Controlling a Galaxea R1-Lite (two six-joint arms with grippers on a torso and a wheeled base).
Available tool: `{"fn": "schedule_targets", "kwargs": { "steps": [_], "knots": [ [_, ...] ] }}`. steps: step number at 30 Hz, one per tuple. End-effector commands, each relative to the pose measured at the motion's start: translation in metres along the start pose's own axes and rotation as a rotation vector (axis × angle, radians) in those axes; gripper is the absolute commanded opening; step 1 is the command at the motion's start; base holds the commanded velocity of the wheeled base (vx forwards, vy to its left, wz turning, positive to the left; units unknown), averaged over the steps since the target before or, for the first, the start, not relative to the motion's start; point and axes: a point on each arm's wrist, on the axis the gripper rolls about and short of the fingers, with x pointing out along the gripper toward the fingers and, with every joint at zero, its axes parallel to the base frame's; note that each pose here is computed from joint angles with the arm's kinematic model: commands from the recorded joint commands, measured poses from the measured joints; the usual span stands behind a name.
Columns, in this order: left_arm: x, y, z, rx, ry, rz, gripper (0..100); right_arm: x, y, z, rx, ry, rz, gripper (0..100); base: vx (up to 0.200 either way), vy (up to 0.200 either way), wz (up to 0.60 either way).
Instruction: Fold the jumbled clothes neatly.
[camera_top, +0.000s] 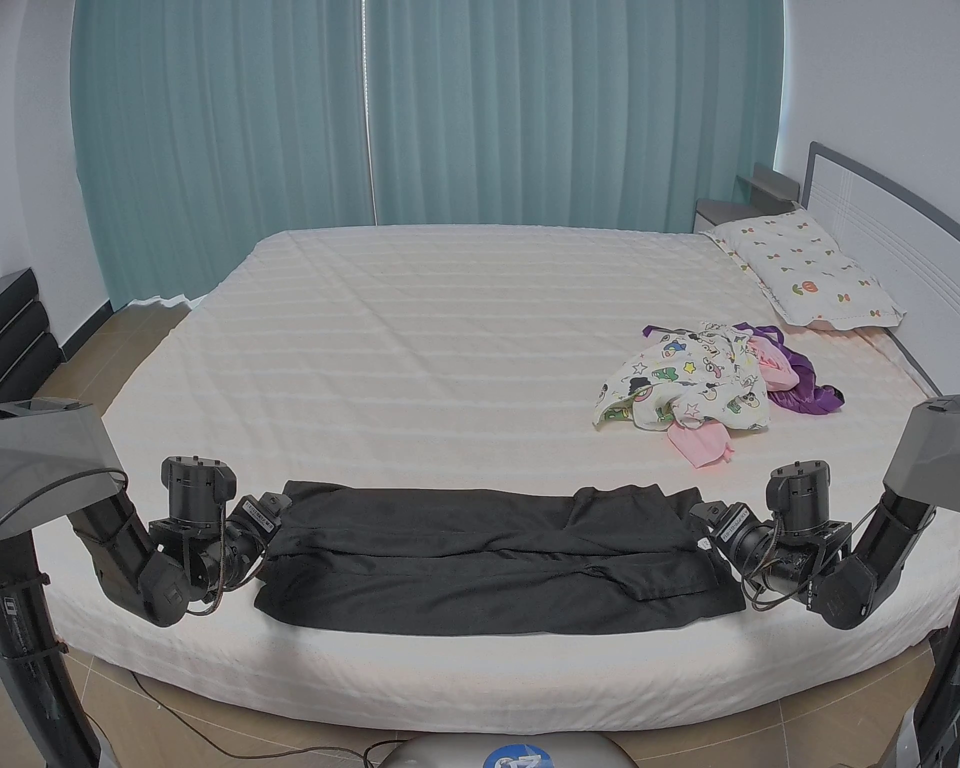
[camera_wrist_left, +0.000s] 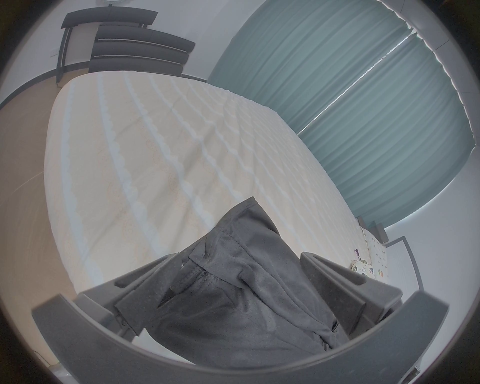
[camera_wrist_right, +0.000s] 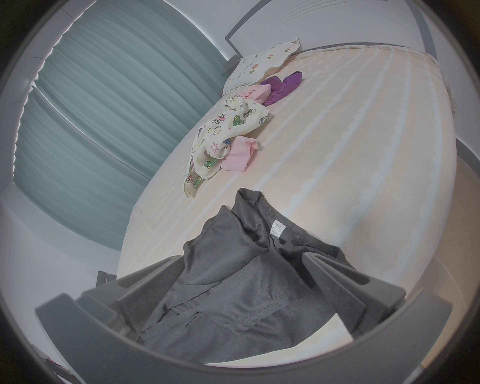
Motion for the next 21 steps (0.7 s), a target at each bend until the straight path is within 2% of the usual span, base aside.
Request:
{"fn": "schedule_targets", "kwargs": {
  "steps": [1,17,21],
  "knots": [
    [0.0024,0.0007,-0.0016,-0.001,0.000,0.002,100,0.0009,-0.0007,-0.0008,-0.001,0.002,-0.003,100,0.000,0.000,0.00],
    [0.0071,0.0008,-0.0012,-0.007,-0.007,0.000,100,0.0018,-0.0010,-0.0029,-0.005,0.009,-0.006,100,0.000,0.000,0.00],
    [0.0081,0.0019,-0.0015,-0.007,-0.006,0.003,100,0.0016,-0.0005,-0.0036,-0.007,0.011,-0.004,100,0.000,0.200,0.00]
  ]
}}
